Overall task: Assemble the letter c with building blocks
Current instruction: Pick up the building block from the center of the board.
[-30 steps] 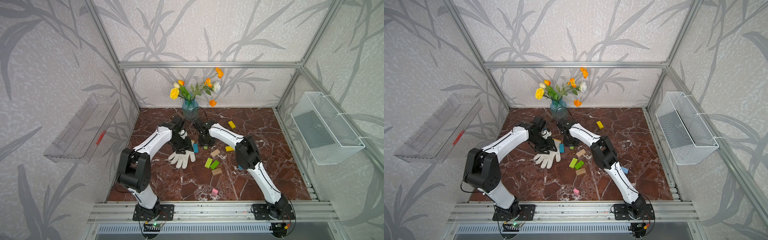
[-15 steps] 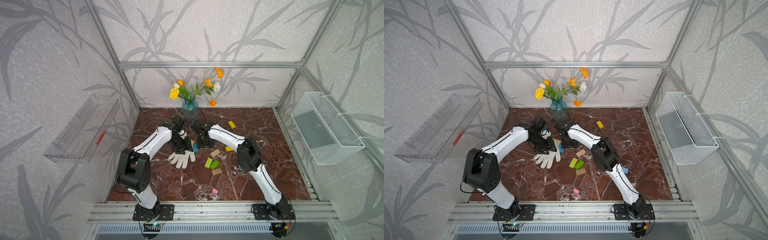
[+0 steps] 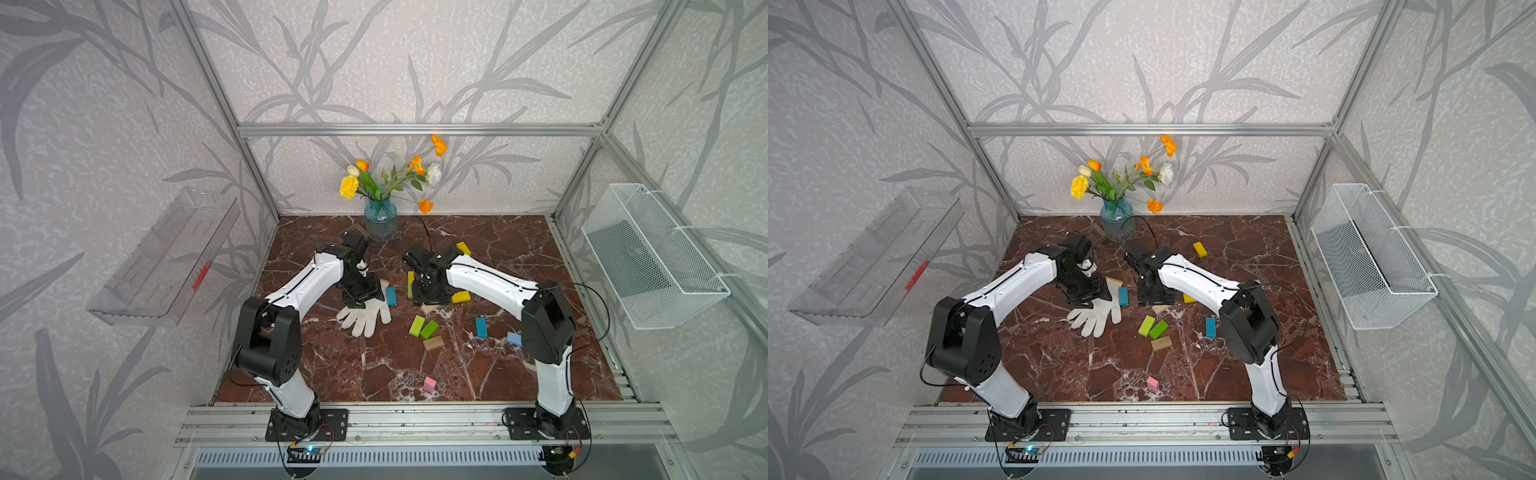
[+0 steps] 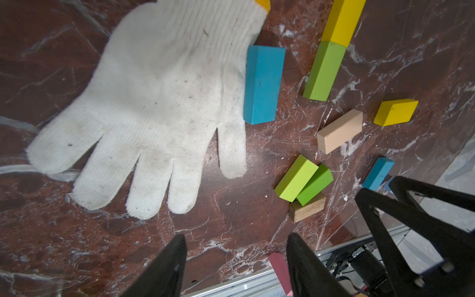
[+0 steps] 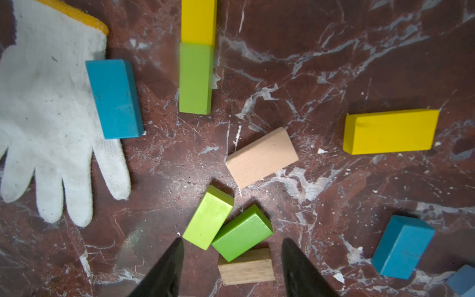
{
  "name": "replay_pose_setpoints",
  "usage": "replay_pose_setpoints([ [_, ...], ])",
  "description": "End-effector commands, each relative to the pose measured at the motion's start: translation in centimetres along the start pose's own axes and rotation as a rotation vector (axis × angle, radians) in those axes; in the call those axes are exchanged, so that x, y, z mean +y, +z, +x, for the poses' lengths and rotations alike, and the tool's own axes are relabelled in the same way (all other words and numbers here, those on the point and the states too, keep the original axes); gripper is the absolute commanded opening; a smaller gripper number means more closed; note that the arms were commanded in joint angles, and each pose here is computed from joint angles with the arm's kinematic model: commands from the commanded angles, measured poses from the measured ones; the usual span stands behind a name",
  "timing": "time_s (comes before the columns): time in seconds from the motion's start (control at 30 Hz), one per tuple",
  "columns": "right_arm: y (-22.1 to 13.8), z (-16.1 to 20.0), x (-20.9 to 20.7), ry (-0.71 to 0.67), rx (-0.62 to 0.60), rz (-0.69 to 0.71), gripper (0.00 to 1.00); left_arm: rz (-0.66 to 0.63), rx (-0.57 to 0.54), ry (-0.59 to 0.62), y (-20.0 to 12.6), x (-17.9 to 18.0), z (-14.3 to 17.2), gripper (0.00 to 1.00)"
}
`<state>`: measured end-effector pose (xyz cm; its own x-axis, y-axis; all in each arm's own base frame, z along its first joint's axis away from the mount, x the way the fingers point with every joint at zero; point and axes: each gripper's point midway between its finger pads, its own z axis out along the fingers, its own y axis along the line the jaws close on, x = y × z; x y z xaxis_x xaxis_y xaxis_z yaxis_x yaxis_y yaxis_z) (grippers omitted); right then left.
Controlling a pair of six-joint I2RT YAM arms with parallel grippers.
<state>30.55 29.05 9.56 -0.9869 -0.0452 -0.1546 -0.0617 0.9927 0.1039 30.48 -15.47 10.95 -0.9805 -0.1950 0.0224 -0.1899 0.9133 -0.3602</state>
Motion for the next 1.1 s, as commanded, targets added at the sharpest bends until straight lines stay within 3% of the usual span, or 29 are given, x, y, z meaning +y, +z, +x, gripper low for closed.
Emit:
replay_pose_setpoints([
  [0.0,-1.2,0.1,-1.2,0.012,0.011,-0.05,0.59,-0.042,-0.057,-0.028,0.0,-0.3,-1.7,0.61],
  [0.37,-2.7,-0.2,-4.6,0.092,0.033,-0.14,0.58,-0.173,-0.056,-0.01,3.5,-2.9,-4.6,0.57],
  [0.6,-2.9,-0.7,-5.7,0.144,0.018,-0.168,0.61,-0.28,-0.04,-0.014,4.9,-2.7,-5.6,0.57],
  [0.77,-2.5,-0.6,-5.9,0.148,0.031,-0.17,0.67,-0.305,-0.011,-0.009,5.9,-2.6,-5.4,0.57],
  [1.07,-2.0,-0.5,-5.6,0.139,0.049,-0.179,0.68,-0.287,0.021,0.018,7.7,-3.2,-5.5,0.53],
])
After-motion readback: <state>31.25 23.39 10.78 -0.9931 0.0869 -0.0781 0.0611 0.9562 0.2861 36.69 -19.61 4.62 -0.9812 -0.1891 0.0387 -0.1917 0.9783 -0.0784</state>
